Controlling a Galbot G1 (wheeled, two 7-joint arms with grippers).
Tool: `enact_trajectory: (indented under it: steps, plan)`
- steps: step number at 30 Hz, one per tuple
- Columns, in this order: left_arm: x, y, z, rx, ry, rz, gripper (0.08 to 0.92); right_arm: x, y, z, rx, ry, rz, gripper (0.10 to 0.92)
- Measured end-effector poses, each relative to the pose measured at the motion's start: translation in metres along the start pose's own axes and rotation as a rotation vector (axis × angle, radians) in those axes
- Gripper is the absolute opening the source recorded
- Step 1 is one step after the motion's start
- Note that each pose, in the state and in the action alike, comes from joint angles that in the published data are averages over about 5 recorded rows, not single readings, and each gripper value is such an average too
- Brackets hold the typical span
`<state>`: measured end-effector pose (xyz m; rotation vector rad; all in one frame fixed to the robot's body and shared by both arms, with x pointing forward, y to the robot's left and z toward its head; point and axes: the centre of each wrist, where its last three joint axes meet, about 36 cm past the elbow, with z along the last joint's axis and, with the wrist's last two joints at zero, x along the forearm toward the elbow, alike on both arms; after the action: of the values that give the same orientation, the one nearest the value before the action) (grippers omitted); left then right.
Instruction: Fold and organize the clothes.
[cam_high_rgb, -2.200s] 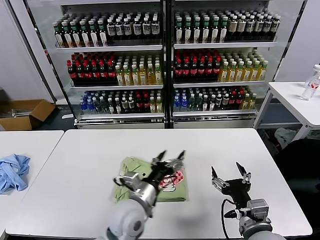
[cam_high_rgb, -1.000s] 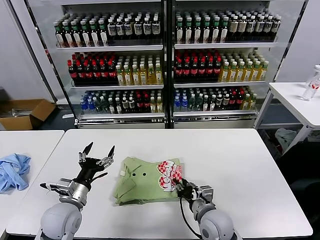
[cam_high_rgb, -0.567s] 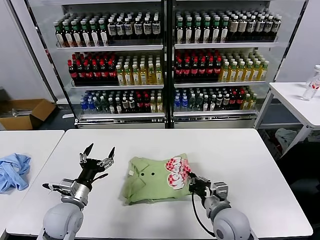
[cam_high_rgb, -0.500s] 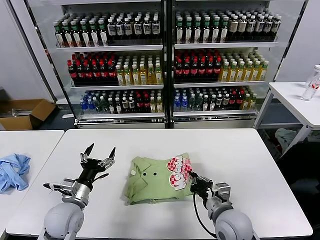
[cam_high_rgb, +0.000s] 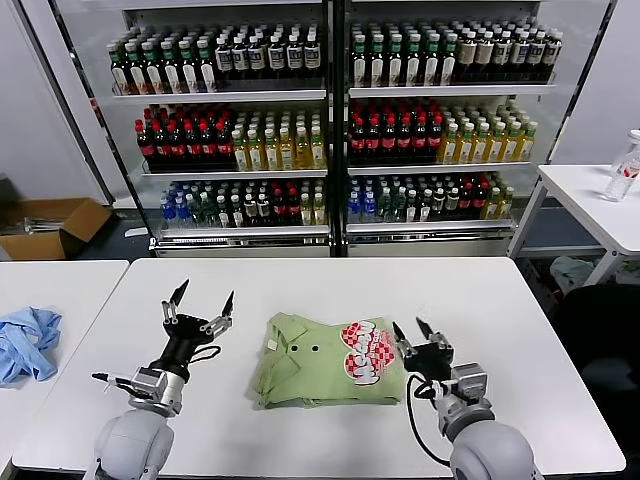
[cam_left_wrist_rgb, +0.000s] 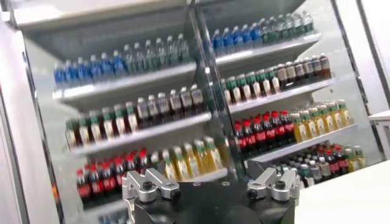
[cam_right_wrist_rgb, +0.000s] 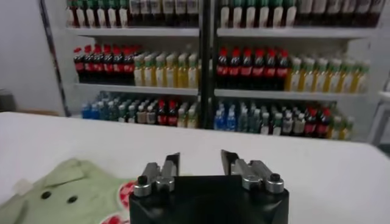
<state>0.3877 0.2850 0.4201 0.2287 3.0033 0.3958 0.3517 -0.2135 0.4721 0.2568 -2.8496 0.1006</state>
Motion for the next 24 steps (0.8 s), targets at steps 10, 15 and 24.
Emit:
enact_trajectory:
  steps: [10,15,24]
  plan:
    - [-0.005,0.006,0.0,-0.144,-0.075,-0.007,0.822,-0.008,-0.022,-0.013,0.099,-0.105,0.067,0.788]
    - [-0.008,0.008,0.003,-0.161,-0.082,-0.008,0.823,-0.016,-0.03,-0.016,0.138,-0.159,0.086,0.822]
    - [-0.008,0.016,0.003,-0.121,-0.052,-0.039,0.823,-0.032,-0.039,-0.01,0.185,-0.203,0.112,0.823]
